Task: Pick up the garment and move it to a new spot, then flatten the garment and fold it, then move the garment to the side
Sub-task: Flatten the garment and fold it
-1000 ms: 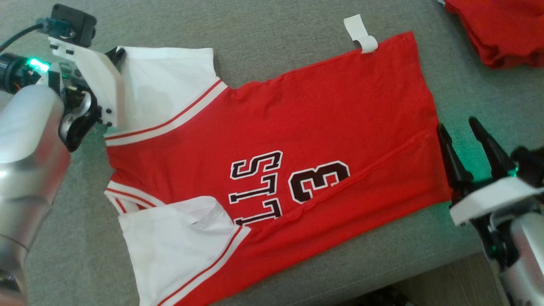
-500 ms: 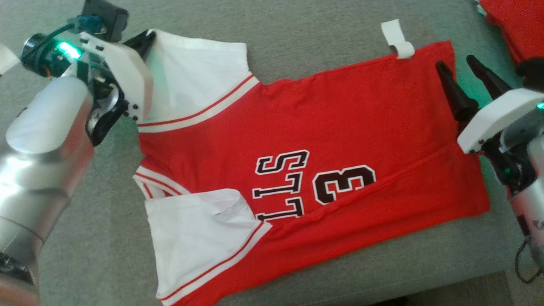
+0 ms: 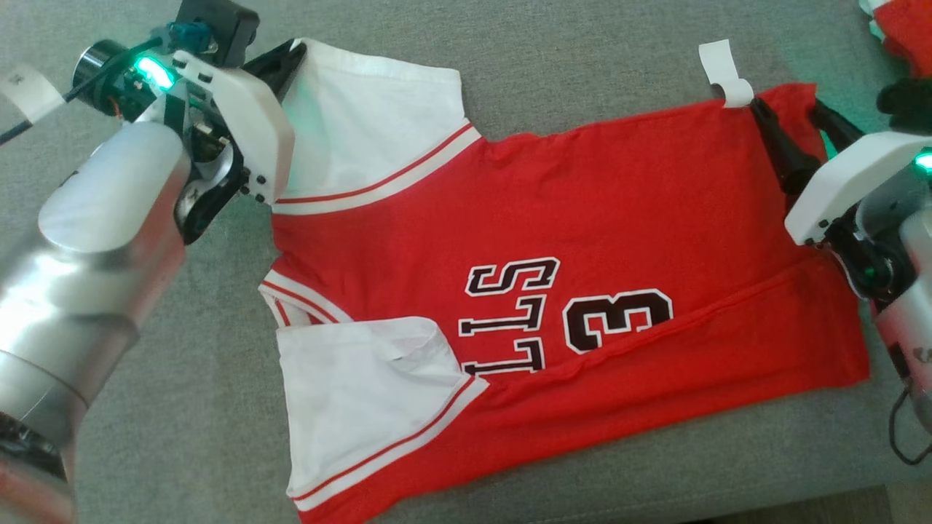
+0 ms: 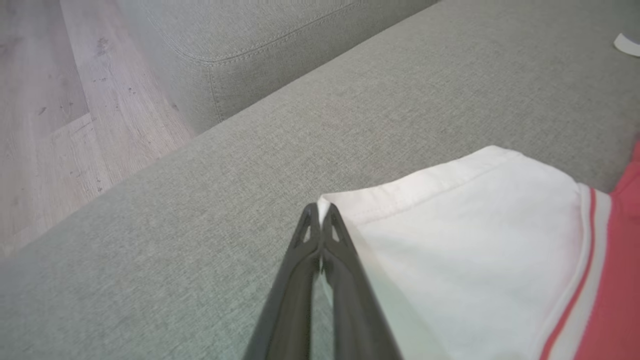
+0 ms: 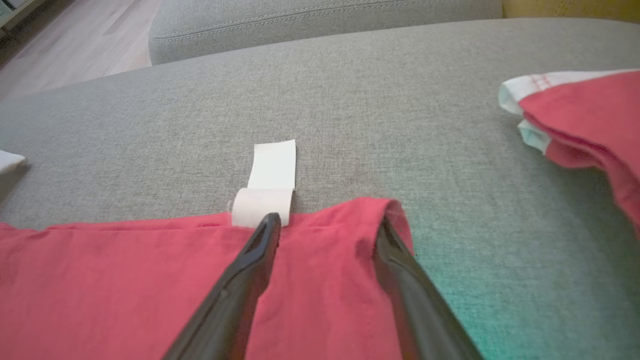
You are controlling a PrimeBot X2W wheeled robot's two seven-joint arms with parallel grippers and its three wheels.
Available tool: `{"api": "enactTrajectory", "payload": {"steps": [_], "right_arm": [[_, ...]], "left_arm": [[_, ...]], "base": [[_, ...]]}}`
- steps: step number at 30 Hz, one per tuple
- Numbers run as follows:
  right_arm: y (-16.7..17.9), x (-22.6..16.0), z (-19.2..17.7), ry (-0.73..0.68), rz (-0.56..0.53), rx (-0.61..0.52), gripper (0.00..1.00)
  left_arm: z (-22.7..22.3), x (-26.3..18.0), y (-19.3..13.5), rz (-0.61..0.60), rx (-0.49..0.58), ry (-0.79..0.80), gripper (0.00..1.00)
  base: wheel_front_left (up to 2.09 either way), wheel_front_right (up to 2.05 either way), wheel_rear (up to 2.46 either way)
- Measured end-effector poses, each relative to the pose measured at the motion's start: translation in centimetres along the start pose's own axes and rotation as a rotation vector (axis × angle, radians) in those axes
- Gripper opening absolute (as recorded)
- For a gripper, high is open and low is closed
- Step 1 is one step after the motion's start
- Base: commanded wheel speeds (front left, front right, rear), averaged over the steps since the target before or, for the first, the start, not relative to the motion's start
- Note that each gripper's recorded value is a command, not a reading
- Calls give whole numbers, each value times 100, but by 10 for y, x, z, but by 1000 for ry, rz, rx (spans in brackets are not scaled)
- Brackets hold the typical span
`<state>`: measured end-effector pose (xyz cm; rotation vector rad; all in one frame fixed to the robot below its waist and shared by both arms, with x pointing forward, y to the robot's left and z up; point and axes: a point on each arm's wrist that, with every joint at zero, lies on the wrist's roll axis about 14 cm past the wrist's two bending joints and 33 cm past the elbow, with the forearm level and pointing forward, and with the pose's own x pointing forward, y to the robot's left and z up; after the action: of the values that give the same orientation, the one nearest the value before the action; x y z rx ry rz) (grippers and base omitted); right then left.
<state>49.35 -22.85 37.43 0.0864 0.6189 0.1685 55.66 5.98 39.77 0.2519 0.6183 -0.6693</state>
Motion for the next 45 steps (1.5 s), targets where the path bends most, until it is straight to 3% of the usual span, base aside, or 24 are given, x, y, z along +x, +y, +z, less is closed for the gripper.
{"api": "enactTrajectory", "payload": {"steps": [2, 4, 6, 7, 16, 22, 28, 33, 45], "right_arm": [[0, 1, 0, 0, 1, -3, 81], [-1, 2, 1, -7, -4, -5, 49], [-5, 3, 2, -11, -13, -12, 4], [-6, 4, 4, -14, -16, -16, 0], [-10, 4, 38, -133, -27, -6, 0], [-16, -11, 79, -251, -34, 1, 0], [-21, -28, 96, -294, -37, 4, 0], [-14, -34, 87, -288, -10, 26, 0], [-1, -65, 27, -217, 27, 76, 0]], "left_arm": [[2, -1, 0, 1, 1, -5, 0], [0, -1, -1, -3, 6, -2, 0], [-2, -2, -2, -5, 9, 5, 0], [-3, -2, -1, -3, 11, 7, 0], [33, -8, 11, 30, 35, -170, 0], [83, -31, 25, 89, 49, -351, 0], [109, -58, 22, 106, 36, -455, 0], [100, -73, 15, 98, 20, -482, 0], [16, -127, -32, 108, -93, -475, 0]], "base": [[0, 0, 0], [0, 0, 0], [0, 0, 0], [0, 0, 0], [0, 0, 0], [0, 0, 0], [0, 0, 0], [0, 0, 0], [0, 0, 0]]}}
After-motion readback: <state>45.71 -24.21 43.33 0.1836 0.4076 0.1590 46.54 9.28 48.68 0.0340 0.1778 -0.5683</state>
